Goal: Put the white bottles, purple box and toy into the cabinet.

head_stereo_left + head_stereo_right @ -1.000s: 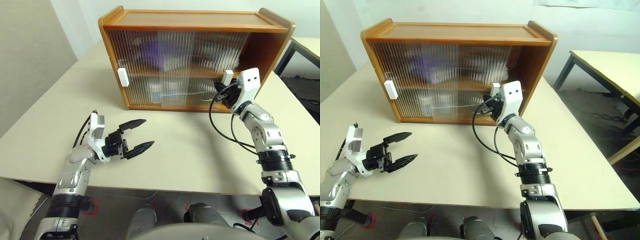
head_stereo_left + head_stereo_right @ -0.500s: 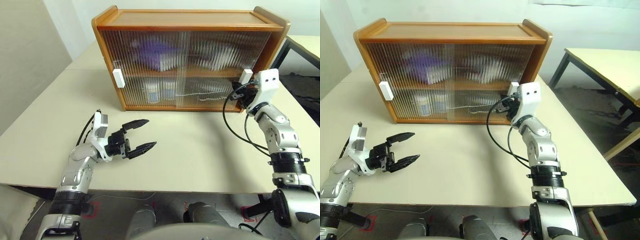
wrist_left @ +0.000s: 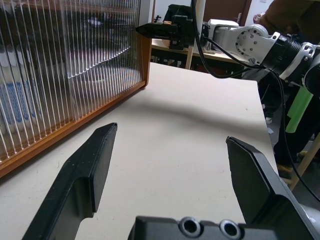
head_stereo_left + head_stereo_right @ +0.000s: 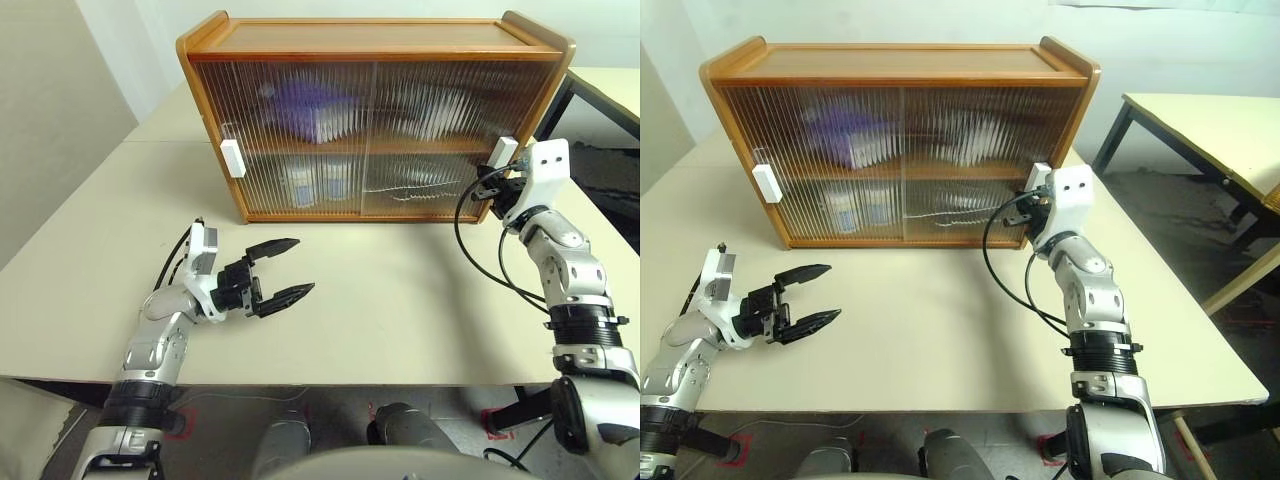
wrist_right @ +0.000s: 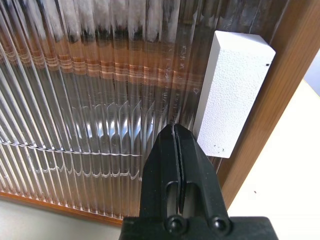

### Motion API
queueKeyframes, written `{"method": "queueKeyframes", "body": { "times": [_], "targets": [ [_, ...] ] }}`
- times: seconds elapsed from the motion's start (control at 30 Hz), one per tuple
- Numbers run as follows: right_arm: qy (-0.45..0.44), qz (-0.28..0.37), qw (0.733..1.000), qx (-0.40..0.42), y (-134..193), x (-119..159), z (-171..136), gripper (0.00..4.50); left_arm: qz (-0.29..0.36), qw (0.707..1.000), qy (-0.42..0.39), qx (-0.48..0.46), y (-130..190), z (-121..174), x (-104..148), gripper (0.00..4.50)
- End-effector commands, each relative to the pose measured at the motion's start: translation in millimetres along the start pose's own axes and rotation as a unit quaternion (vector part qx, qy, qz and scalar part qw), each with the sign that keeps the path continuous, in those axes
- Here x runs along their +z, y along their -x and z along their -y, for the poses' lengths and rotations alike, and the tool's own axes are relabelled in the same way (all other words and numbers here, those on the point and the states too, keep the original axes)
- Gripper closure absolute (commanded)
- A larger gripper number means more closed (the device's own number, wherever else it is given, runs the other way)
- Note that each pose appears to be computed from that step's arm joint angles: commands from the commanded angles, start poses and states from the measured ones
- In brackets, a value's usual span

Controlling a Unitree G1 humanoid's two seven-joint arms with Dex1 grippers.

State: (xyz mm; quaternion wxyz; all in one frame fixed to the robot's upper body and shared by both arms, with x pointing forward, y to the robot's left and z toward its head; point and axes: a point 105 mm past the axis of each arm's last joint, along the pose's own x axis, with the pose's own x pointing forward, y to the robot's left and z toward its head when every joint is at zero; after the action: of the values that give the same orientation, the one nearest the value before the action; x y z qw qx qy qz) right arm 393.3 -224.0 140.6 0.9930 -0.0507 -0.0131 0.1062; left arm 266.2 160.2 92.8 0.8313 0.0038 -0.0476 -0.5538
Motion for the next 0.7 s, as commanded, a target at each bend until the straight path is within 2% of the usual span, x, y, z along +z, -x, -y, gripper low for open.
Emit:
{"method": "queueKeyframes", "body": {
  "times": [0.03,0.23,0.3,0.37,0.47,0.57,0.67,0.7],
  "targets": [
    [-0.006,0.032,0.997,0.071,0,13,-24,4.44,-0.01,1.0,0.002,0.003,4,-1,-3,0.0],
    [-0.053,0.066,0.965,0.248,24,21,-69,4.44,-0.014,1.0,-0.003,0.026,13,-6,0,0.0],
    [-0.063,0.046,0.952,0.295,39,12,-73,4.07,-0.016,0.999,-0.003,0.05,23,-10,0,0.0],
    [-0.08,0.03,0.94,0.331,57,4,-69,3.48,-0.014,0.996,-0.008,0.085,36,-15,2,0.0],
    [-0.109,0.02,0.938,0.329,74,-8,-49,2.37,-0.017,0.988,-0.011,0.152,57,-24,3,0.0],
    [-0.112,0.004,0.949,0.294,85,-26,-20,1.35,-0.04,0.973,-0.02,0.228,83,-36,1,0.0],
    [-0.109,0.011,0.975,0.192,88,-41,27,0.19,-0.08,0.942,-0.009,0.326,117,-50,-9,0.0],
    [-0.11,0.017,0.981,0.156,88,-43,41,0.03,-0.088,0.93,-0.004,0.356,126,-54,-12,0.0]
  ]
}}
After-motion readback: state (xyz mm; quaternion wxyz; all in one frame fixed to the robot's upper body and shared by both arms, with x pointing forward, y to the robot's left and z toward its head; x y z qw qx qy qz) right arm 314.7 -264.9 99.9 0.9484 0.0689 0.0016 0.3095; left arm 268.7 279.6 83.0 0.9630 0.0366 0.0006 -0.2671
